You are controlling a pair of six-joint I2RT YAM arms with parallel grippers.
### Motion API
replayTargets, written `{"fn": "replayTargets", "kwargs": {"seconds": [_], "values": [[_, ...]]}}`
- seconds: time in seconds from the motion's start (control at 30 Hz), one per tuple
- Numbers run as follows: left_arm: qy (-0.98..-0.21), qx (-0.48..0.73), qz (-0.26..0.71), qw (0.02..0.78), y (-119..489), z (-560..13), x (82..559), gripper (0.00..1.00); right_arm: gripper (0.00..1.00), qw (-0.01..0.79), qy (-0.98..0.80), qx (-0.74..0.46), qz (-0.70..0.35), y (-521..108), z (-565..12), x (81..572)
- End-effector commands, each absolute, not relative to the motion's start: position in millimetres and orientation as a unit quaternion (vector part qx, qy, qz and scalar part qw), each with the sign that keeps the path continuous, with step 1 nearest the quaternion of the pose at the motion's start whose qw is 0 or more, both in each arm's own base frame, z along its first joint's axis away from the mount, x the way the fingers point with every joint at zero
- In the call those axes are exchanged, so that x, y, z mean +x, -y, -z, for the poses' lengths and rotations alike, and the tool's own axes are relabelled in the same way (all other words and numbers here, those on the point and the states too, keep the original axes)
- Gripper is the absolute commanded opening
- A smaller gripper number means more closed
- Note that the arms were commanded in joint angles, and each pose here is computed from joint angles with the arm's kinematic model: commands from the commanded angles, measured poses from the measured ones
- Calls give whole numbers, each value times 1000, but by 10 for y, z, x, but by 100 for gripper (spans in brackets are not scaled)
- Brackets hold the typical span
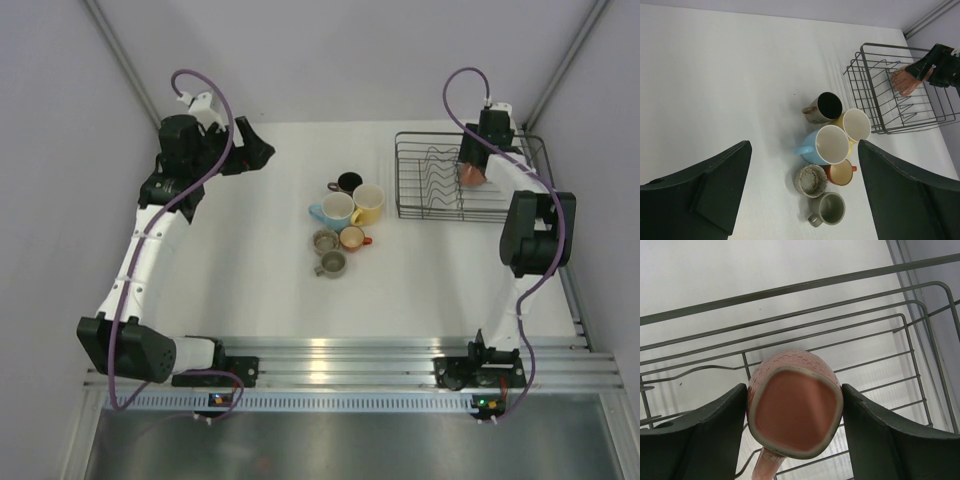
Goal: Load the cups into the dish rack
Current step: Place the cup upside down on the dish rack
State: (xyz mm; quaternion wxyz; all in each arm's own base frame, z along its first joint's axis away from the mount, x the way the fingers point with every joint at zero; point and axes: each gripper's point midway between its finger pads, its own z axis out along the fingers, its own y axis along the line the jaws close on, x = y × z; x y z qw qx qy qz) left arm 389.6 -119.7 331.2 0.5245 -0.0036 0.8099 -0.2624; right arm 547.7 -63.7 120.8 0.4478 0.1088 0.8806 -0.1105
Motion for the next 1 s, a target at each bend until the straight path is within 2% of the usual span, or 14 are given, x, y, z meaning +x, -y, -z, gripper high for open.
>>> {"fn": "replayTargets", "kwargs": {"seconds": [0.0, 0.07, 0.37, 0.73, 0.97], "values": [[-793, -1, 259, 551, 1147, -3519, 3847, 94, 46, 490, -854, 122, 127, 752, -1463, 5601], [-793, 0, 260, 551, 1148, -3521, 3849, 95, 55, 489, -853, 122, 134, 780, -1479, 5574], [-795, 6, 260, 548, 1158, -3491, 3837, 96, 73, 506, -844, 117, 134, 809, -1712, 5512], [-790, 16, 262, 554, 1161, -3524, 3733, 96, 83, 510, -840, 121, 139, 837, -1831, 5430], [-794, 26, 261, 548, 1171, -3459, 3693, 96, 83, 552, -810, 132, 146, 894, -2449, 5236]]}}
